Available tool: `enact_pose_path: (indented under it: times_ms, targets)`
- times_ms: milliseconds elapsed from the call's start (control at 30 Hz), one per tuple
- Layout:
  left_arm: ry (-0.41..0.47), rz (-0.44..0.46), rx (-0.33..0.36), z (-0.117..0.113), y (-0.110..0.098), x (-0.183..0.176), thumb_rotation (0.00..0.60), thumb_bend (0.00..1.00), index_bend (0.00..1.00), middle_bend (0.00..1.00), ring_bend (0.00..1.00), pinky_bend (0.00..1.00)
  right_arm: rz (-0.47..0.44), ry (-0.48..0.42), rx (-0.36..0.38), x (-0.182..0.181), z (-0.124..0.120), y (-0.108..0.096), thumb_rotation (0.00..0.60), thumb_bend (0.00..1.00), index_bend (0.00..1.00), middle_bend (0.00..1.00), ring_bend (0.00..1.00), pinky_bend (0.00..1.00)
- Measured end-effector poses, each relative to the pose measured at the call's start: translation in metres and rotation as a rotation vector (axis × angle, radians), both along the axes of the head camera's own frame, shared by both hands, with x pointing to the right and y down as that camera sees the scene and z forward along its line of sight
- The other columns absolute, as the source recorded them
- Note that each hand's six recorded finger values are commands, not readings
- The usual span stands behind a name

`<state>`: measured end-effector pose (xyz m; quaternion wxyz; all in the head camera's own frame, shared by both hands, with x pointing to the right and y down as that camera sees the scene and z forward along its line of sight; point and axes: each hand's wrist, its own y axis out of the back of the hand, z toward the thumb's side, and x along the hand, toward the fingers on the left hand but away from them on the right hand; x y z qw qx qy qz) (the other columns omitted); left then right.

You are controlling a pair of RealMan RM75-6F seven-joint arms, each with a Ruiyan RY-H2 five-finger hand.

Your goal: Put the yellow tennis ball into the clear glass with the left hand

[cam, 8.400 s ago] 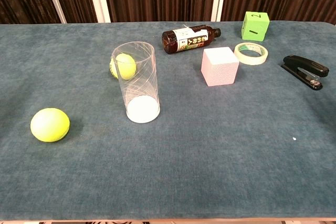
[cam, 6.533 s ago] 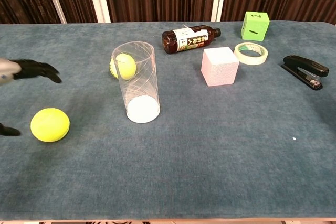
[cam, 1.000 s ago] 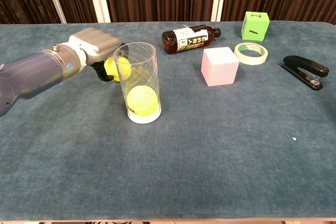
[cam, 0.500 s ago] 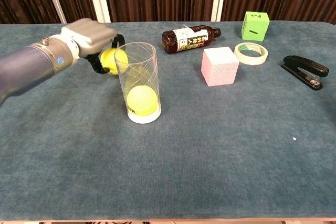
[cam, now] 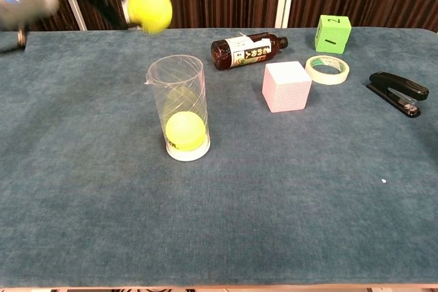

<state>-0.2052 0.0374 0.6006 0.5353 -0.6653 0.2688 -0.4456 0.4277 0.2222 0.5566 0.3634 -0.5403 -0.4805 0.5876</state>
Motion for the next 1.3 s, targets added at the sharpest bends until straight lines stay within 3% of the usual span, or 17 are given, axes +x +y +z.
enact_pose_path:
  times_ms: [133,333,867,1100,1300]
  targets:
    - [0.047,0.039,0.018,-0.041,0.009,0.001,0.600,0.38,0.44,0.51,0.48,0.68,-0.002,-0.004,-0.001,-0.001,0.001,0.000,0.600,0.35,0.09,0.00,0.00,0.00]
    - [0.110,0.087,-0.058,-0.062,0.033,0.013,0.600,0.38,0.44,0.51,0.48,0.68,-0.003,-0.009,0.010,-0.002,-0.002,-0.001,0.600,0.35,0.09,0.00,0.00,0.00]
    - [0.065,0.156,-0.167,-0.034,0.065,0.034,0.600,0.37,0.43,0.49,0.48,0.68,0.010,-0.016,0.032,0.001,-0.007,-0.003,0.600,0.35,0.09,0.00,0.00,0.00]
    - [0.050,0.151,-0.189,-0.029,0.066,0.034,0.600,0.10,0.37,0.38,0.38,0.60,0.012,-0.018,0.027,0.002,-0.006,-0.004,0.600,0.35,0.09,0.00,0.00,0.00]
    - [0.047,0.142,-0.180,-0.034,0.064,0.036,0.600,0.00,0.30,0.25,0.25,0.45,0.016,-0.020,0.026,0.002,-0.006,-0.004,0.600,0.35,0.09,0.00,0.00,0.00]
